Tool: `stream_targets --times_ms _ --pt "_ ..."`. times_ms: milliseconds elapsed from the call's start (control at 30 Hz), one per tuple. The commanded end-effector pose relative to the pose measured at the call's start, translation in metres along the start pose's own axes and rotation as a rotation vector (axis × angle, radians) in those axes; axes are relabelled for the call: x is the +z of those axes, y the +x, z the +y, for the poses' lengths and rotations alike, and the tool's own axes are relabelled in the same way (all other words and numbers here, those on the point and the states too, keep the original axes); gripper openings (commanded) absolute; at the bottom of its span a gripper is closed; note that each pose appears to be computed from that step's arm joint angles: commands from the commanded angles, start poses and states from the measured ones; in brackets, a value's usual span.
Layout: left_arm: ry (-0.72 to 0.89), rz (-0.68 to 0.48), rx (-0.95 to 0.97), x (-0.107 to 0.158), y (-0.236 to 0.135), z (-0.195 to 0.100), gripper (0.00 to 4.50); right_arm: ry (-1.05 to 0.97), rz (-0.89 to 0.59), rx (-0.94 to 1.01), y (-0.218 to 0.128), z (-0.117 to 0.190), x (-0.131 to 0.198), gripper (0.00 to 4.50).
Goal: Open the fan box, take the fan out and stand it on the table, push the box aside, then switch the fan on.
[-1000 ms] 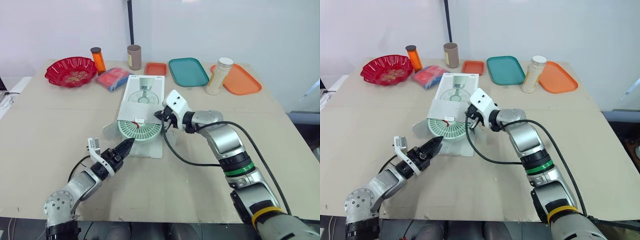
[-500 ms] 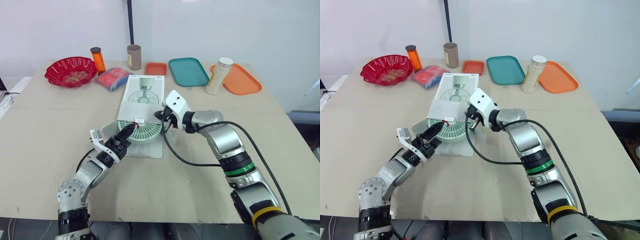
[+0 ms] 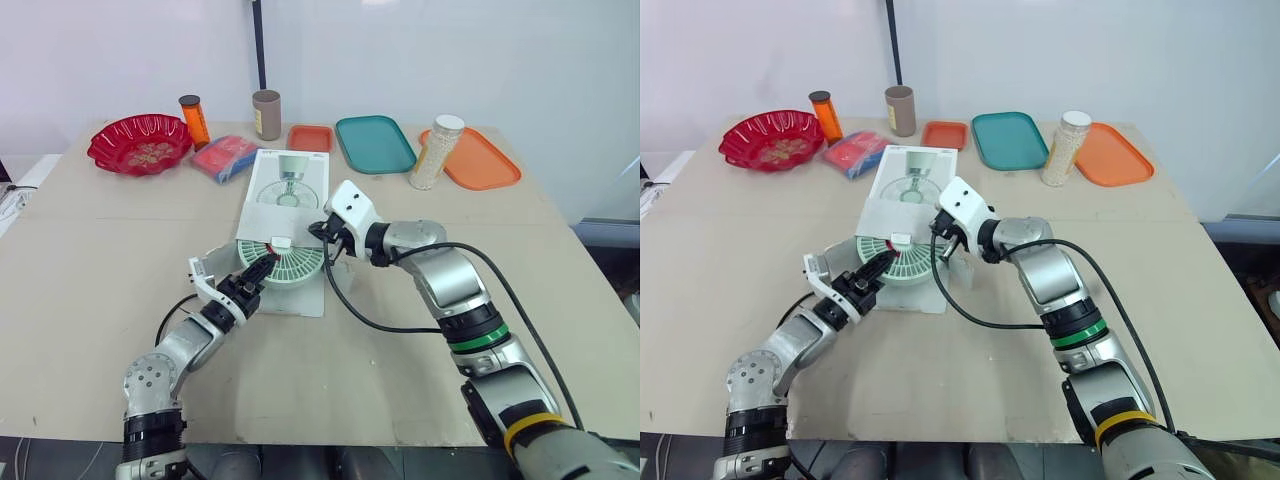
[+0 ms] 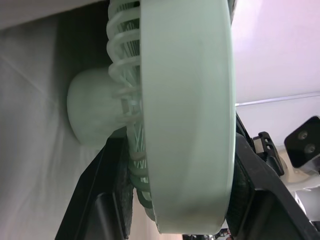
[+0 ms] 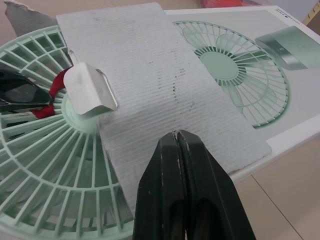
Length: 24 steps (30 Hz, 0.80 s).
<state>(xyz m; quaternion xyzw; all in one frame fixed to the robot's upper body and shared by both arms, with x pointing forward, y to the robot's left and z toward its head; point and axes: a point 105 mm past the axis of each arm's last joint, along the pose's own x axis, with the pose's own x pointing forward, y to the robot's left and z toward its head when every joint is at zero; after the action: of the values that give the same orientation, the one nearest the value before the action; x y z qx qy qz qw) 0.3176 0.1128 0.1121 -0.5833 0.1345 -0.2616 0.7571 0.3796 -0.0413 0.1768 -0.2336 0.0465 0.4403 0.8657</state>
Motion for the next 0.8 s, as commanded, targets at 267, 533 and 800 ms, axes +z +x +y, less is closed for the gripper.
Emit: stream_targets --times_ms 267,533,800 --pt "0.047 0.110 0.064 -0.014 -0.052 -0.002 1.82 0.010 0.040 0.016 0.003 0.003 -0.011 0.00" --pt "0.000 0.146 0.025 -0.032 -0.067 -0.012 2.72 0.004 0.037 0.024 0.004 0.004 -0.011 0.00" --pt "0.029 0.129 0.052 -0.029 -0.066 -0.008 4.47 -0.003 0.036 0.029 0.005 0.005 -0.011 0.00"
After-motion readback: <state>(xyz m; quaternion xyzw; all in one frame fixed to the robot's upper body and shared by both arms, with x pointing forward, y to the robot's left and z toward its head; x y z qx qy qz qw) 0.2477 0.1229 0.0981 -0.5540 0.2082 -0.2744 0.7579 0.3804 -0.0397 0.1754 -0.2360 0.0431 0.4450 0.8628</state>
